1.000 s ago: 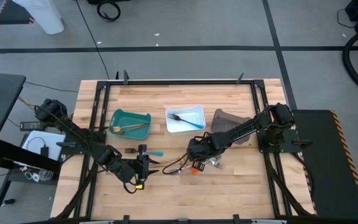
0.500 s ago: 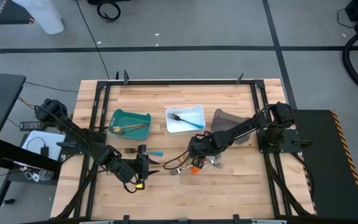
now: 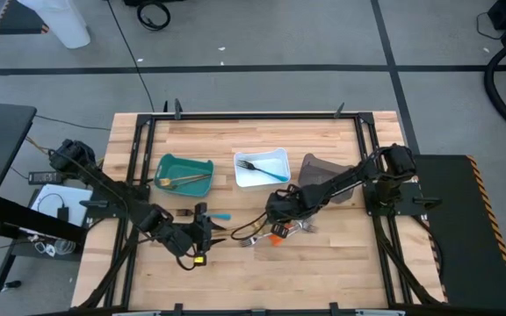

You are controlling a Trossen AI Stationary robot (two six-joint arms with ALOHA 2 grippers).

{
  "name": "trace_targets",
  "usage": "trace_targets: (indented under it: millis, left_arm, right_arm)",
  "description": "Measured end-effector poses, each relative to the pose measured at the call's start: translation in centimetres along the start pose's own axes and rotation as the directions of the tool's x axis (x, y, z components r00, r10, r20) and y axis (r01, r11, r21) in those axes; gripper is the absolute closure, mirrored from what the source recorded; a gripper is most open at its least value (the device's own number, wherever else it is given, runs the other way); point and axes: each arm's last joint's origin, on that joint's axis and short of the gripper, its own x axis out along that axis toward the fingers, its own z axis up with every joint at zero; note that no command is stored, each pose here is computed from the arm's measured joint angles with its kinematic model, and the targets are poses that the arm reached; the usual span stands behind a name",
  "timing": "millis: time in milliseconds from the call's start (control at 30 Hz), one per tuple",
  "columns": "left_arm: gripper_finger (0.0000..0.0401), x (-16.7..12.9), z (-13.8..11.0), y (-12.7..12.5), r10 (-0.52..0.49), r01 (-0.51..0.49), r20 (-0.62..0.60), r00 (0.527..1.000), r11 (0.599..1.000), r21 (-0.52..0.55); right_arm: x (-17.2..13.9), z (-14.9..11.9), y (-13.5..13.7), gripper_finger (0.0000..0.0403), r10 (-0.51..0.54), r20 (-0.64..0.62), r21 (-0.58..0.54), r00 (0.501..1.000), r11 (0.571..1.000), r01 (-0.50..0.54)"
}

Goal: Sort silverware by color (type)
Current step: Put the orange fork into the black bin

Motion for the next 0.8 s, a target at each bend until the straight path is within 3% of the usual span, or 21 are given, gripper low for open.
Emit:
trace_targets:
  millis: [500,633,800]
  left_arm:
    - [0.0257,-0.2,-0.2,-0.2,-0.010,0.010,-0.005,1.000,1.000,0.009]
    - [0.0257,-0.2,-0.3,-0.3,-0.007,0.008,-0.020,1.000,1.000,0.021]
    - [0.0257,-0.2,-0.3,-0.2,-0.006,0.006,-0.021,1.000,1.000,0.022]
  right_arm:
    - [-2.0,1.1,0.7,0.0396,-0.016,-0.090,-0.078,0.996,0.997,0.009]
    - [-2.0,0.7,1.0,0.0370,0.038,-0.146,-0.082,0.989,0.995,-0.051]
    - [-2.3,-0.3,1.8,0.0329,0.025,-0.176,-0.112,0.984,0.993,-0.046]
